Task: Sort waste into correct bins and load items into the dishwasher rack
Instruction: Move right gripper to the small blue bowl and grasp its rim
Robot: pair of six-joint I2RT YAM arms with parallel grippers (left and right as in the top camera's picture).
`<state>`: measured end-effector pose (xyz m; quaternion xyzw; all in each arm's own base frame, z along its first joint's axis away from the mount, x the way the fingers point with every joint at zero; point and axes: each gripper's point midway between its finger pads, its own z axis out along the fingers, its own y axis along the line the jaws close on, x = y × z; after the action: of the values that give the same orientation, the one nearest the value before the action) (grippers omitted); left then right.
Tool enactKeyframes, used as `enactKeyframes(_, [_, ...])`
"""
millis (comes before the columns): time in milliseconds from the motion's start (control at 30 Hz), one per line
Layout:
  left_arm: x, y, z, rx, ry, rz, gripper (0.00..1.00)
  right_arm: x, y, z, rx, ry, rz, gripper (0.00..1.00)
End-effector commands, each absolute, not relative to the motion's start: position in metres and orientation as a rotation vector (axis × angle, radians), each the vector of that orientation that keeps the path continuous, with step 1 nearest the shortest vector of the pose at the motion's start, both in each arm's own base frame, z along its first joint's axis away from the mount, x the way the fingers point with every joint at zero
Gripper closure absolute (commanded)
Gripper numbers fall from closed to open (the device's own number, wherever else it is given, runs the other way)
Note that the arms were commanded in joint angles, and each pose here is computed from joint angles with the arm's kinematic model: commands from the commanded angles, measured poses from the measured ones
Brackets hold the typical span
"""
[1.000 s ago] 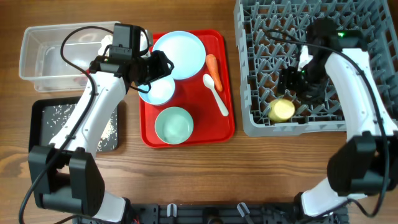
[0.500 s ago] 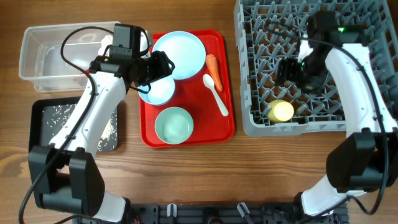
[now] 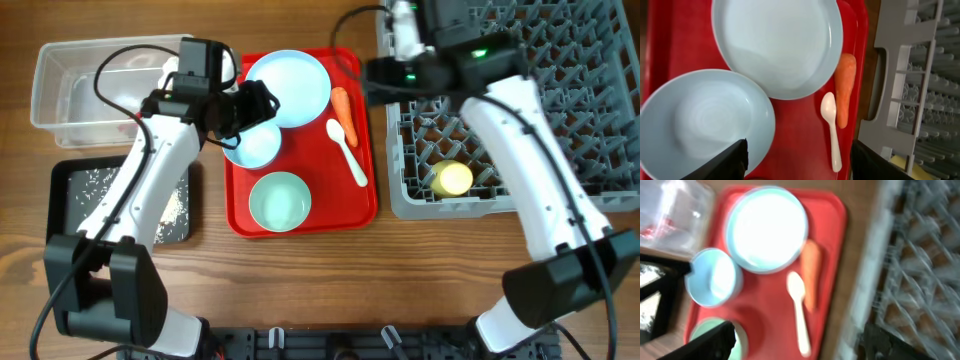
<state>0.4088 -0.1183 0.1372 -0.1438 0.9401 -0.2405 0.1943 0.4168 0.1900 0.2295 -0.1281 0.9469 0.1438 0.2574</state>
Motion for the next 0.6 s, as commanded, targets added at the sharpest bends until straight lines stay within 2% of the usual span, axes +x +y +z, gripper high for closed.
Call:
enactKeyframes(0, [0.413,-0.108,0.145,-0.458,2.607,-0.671,0.35,0.432,0.21,0.194,-0.401,2.587,0.382,0.19])
enactKeyframes(133, [0.413,-0.113,0.146,-0.417,2.605,-0.672,0.35,0.443,0.214,0.18,-0.346,2.599,0.395,0.2])
enactKeyframes(300, [0.417,-0.144,0.151,-0.183,2.561,-0.6,0.35,0.453,0.197,0.215,-0.284,2.518,0.405,0.14])
enactKeyframes(467, [0.421,-0.163,0.154,-0.121,2.513,-0.475,0.33,0.451,0.187,0.234,-0.26,2.485,0.421,0.13])
enactKeyframes(567, [0.423,-0.157,0.153,-0.201,2.503,-0.423,0.32,0.448,0.196,0.232,-0.286,2.491,0.464,0.13])
